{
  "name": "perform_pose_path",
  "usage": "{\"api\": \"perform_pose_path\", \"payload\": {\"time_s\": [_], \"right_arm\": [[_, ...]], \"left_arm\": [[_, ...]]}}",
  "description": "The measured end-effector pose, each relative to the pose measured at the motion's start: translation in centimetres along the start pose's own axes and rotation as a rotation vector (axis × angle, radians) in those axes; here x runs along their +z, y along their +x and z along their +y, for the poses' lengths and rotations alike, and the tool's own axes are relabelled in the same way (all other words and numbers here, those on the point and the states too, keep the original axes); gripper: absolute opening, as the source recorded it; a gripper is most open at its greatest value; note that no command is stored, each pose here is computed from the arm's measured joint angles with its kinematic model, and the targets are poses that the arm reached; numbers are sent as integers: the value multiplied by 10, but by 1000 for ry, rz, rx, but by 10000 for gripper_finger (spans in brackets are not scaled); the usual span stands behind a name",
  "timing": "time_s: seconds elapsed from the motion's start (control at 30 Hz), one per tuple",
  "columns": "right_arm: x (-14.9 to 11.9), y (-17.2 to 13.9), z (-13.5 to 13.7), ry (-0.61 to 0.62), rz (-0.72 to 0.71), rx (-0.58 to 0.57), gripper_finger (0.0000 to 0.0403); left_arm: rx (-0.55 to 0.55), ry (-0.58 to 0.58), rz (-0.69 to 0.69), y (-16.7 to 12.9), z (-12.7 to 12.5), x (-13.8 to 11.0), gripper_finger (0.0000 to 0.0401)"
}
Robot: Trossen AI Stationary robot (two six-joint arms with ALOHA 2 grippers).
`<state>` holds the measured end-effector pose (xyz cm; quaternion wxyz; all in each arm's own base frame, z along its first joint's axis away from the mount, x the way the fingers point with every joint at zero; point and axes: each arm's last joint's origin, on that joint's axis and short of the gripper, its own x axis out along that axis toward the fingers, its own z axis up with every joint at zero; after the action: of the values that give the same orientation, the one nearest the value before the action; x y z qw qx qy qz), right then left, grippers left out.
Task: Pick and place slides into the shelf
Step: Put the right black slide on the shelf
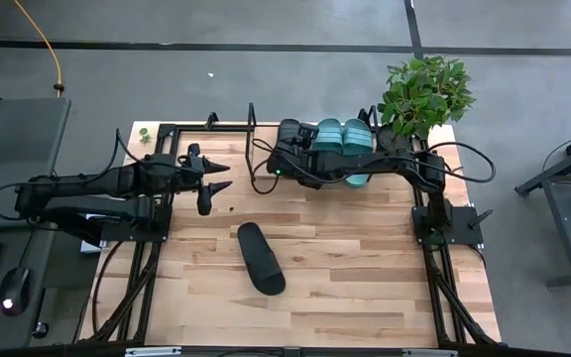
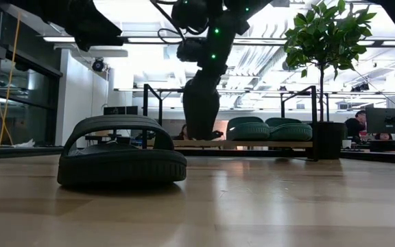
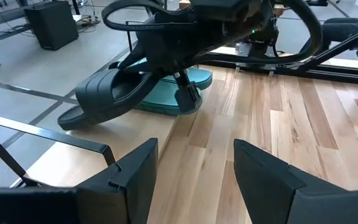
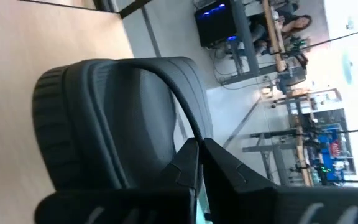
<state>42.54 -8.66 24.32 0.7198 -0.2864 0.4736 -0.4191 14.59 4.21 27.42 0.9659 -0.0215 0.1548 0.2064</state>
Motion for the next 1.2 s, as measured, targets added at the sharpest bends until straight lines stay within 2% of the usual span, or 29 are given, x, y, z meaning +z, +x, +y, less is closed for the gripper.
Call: {"api": "perform_pose_path", "payload": {"time_s": [0.27, 0.83, 1.07, 1.2], "right_arm": [[-4, 2, 0, -24, 23, 25, 0], [-18, 1, 1, -85, 123, -3, 0], [-21, 0, 1, -74, 143, -13, 0], [-21, 0, 2, -67, 138, 29, 0]], "left_arm": [[-2, 0, 1, 0, 0, 0, 193], [-3, -1, 0, 0, 0, 0, 193], [-3, -1, 1, 0, 0, 0, 193], [-3, -1, 1, 0, 0, 0, 193]]}}
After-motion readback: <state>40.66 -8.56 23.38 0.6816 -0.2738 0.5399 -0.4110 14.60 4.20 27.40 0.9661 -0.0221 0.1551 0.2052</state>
